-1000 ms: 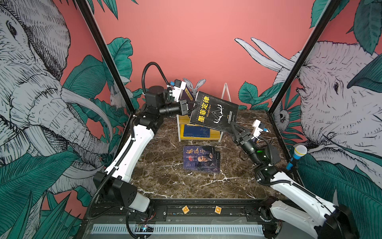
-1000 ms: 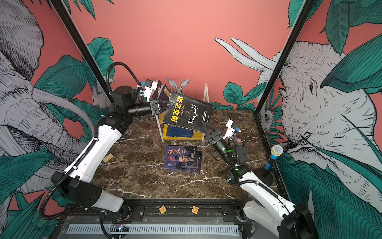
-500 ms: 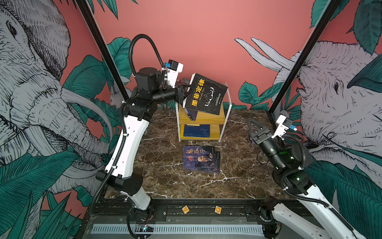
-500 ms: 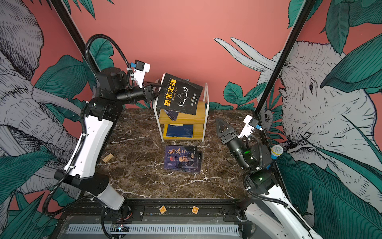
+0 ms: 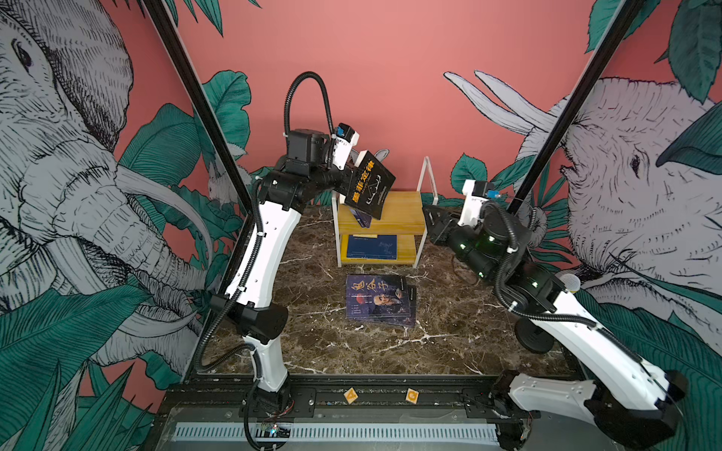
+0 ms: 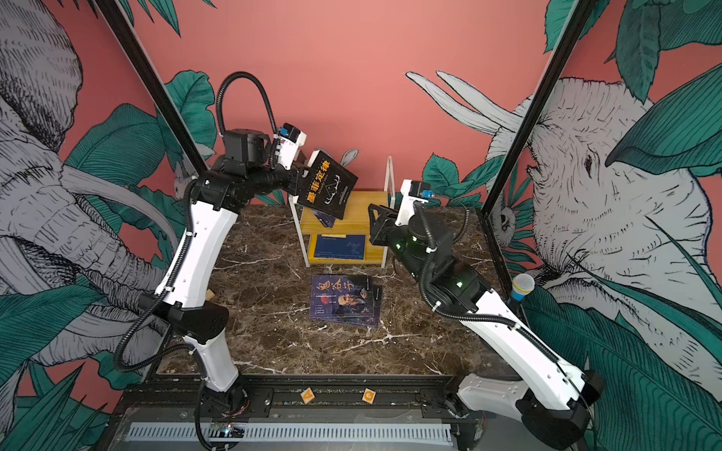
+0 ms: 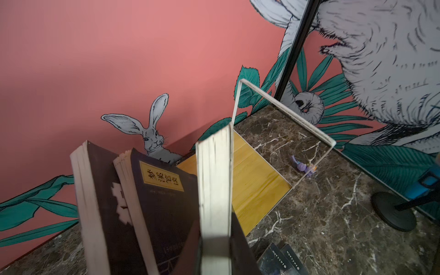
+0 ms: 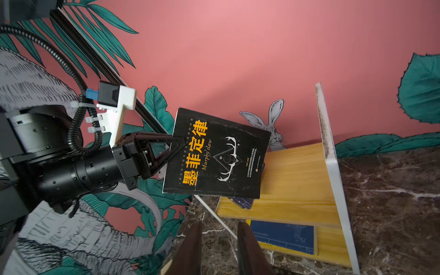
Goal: Stacking books/files
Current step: Pick up the book from the books.
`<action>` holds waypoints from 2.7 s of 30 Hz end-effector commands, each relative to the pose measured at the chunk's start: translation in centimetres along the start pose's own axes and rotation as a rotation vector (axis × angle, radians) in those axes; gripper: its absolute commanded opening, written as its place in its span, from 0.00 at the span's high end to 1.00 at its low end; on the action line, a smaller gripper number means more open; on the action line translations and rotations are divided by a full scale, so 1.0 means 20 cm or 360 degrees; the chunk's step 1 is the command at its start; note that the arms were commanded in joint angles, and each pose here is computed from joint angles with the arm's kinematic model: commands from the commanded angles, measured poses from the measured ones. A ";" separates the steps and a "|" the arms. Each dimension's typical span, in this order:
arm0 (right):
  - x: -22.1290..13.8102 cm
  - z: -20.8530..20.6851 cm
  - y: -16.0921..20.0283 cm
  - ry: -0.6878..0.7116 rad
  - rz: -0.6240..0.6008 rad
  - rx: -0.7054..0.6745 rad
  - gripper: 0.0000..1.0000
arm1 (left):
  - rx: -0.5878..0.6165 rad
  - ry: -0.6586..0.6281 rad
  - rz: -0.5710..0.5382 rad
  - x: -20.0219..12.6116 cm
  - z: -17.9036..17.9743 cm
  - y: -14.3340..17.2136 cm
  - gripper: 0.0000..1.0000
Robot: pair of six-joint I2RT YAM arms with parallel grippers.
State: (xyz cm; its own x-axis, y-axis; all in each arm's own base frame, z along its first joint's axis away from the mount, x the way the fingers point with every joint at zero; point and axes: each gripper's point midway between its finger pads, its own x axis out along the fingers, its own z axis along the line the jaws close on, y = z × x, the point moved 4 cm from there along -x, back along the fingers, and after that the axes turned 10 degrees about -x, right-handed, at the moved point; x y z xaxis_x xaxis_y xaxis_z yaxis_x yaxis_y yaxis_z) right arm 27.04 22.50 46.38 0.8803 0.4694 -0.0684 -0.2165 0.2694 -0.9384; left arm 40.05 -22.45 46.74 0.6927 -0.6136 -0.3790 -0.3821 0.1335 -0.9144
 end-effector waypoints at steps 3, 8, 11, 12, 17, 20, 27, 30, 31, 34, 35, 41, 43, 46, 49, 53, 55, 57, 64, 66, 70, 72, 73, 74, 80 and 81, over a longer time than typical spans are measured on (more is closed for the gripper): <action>0.15 0.00 0.03 0.0198 0.0061 -0.0265 0.82 | 0.0230 -0.0175 -0.0188 -0.09 -0.08 -0.15 1.00; 0.35 0.02 0.07 0.0301 0.0136 -0.0408 0.90 | 0.0253 -0.0237 -0.0185 -0.05 -0.10 -0.14 1.00; 0.46 0.02 0.10 0.0350 0.0149 -0.0476 0.91 | 0.0243 -0.0285 -0.0188 -0.04 -0.08 -0.14 1.00; 0.53 0.01 0.15 0.0363 0.0182 -0.0494 0.91 | 0.0241 -0.0304 -0.0192 -0.04 -0.08 -0.15 1.00; 0.71 -0.10 0.26 0.0360 0.0286 -0.0356 0.91 | 0.0271 -0.0401 -0.0212 -0.04 -0.06 -0.16 1.00; 0.77 -0.15 0.31 0.0317 0.0279 -0.0252 0.90 | 0.0285 -0.0404 -0.0218 -0.04 -0.06 -0.17 1.00; 0.75 -0.15 0.36 0.0208 0.0255 -0.0323 0.86 | 0.0276 -0.0418 -0.0210 -0.01 -0.06 -0.17 1.00; 0.64 -0.12 0.41 0.0183 0.0124 -0.0509 0.71 | 0.0254 -0.0427 -0.0221 -0.03 -0.07 -0.17 1.00; 0.58 -0.09 0.39 0.0188 0.0022 -0.0615 0.62 | 0.0243 -0.0425 -0.0234 -0.05 -0.08 -0.18 1.00; 0.48 -0.04 0.51 0.0211 -0.0175 -0.0915 0.44 | 0.0201 -0.0407 -0.0258 -0.09 -0.10 -0.19 1.00; 0.46 0.00 0.52 0.0205 -0.0272 -0.1019 0.39 | 0.0190 -0.0397 -0.0272 -0.11 -0.10 -0.20 1.00; 0.47 0.21 0.66 0.0309 -0.0539 -0.1532 0.26 | 0.0147 -0.0351 -0.0286 -0.16 -0.14 -0.21 1.00; 0.46 0.24 0.66 0.0380 -0.0650 -0.1573 0.25 | 0.0139 -0.0343 -0.0290 -0.18 -0.15 -0.21 1.00; 0.46 0.30 0.69 0.0464 -0.0742 -0.1680 0.26 | 0.0107 -0.0335 -0.0312 -0.23 -0.16 -0.21 1.00; 0.48 0.32 0.71 0.0549 -0.0742 -0.1753 0.27 | 0.0067 -0.0305 -0.0311 -0.27 -0.18 -0.20 1.00; 0.51 0.34 0.72 0.0571 -0.0730 -0.1834 0.28 | 0.0019 -0.0252 -0.0281 -0.28 -0.20 -0.17 1.00; 0.52 0.36 0.71 0.0591 -0.0734 -0.1885 0.30 | 0.0003 -0.0231 -0.0260 -0.27 -0.21 -0.15 1.00; 0.53 0.37 0.70 0.0618 -0.0733 -0.1929 0.33 | -0.0005 -0.0224 -0.0237 -0.26 -0.21 -0.13 1.00; 0.58 0.39 0.68 0.0688 -0.0732 -0.1995 0.41 | -0.0054 -0.0202 -0.0221 -0.27 -0.21 -0.11 1.00; 0.60 0.38 0.68 0.0701 -0.0725 -0.1992 0.43 | -0.0057 -0.0203 -0.0220 -0.28 -0.21 -0.11 1.00; 0.64 0.34 0.69 0.0741 -0.0698 -0.2004 0.46 | -0.0079 -0.0179 -0.0214 -0.29 -0.22 -0.10 1.00; 0.66 0.33 0.66 0.0768 -0.0706 -0.1981 0.49 | -0.0094 -0.0171 -0.0209 -0.30 -0.23 -0.09 1.00; 0.66 0.32 0.64 0.0788 -0.0707 -0.1974 0.50 | -0.0098 -0.0167 -0.0201 -0.29 -0.23 -0.08 1.00; 0.67 0.31 0.64 0.0802 -0.0703 -0.1970 0.51 | -0.0103 -0.0165 -0.0195 -0.29 -0.23 -0.08 1.00; 0.71 0.29 0.62 0.0844 -0.0699 -0.1956 0.56 | -0.0120 -0.0158 -0.0190 -0.29 -0.23 -0.07 1.00; 0.71 0.29 0.62 0.0853 -0.0693 -0.1967 0.56 | -0.0120 -0.0157 -0.0189 -0.30 -0.23 -0.07 1.00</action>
State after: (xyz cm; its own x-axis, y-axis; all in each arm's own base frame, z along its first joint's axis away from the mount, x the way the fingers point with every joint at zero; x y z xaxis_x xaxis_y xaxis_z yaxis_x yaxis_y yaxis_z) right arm 34.38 37.75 34.95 0.9009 0.1377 0.4115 0.3717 -0.7344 -0.5680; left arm 35.93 -23.62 46.97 0.7657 -0.5022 -0.4018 -0.4180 0.0861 -0.9044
